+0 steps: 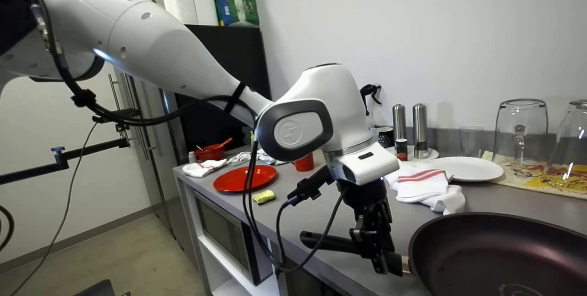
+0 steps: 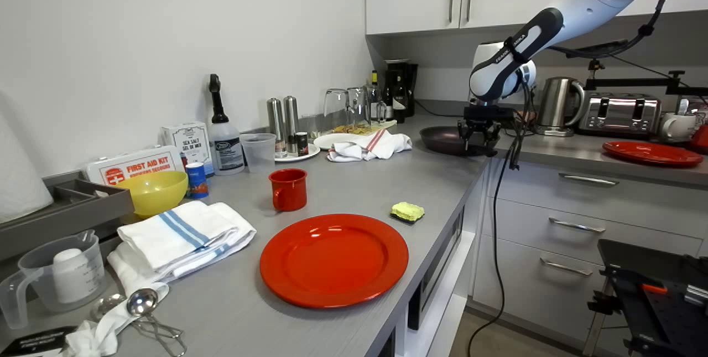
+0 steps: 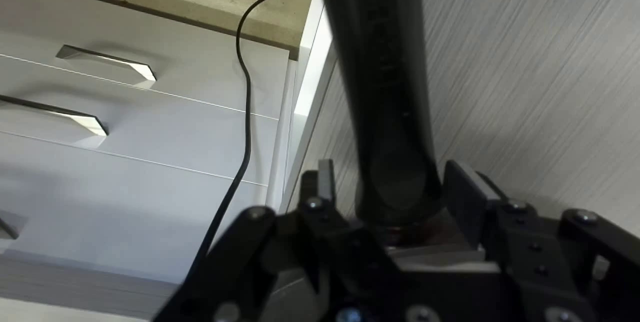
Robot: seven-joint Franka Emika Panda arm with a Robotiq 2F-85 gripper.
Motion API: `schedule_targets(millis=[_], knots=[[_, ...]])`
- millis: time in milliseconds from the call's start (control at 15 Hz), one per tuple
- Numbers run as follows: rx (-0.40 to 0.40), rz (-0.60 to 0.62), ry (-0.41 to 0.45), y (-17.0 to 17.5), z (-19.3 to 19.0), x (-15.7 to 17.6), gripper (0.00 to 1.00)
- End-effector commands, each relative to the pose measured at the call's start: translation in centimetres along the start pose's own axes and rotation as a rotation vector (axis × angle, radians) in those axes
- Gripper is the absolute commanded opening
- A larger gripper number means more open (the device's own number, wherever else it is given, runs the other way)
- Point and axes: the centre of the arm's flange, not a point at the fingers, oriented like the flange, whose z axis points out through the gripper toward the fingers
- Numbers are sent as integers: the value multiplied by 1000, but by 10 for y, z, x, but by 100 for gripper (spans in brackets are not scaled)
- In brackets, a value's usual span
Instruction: Move the pan to the left
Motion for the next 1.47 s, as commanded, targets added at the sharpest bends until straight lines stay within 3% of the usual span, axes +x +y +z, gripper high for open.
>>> schedule_targets(millis=[0, 133, 667, 1400], knots=[[4, 1, -15, -7, 0, 6, 28], [12, -9, -18, -10, -1, 6, 18], [21, -8, -7, -9, -4, 8, 16], [196, -125, 184, -25, -88, 12, 16]])
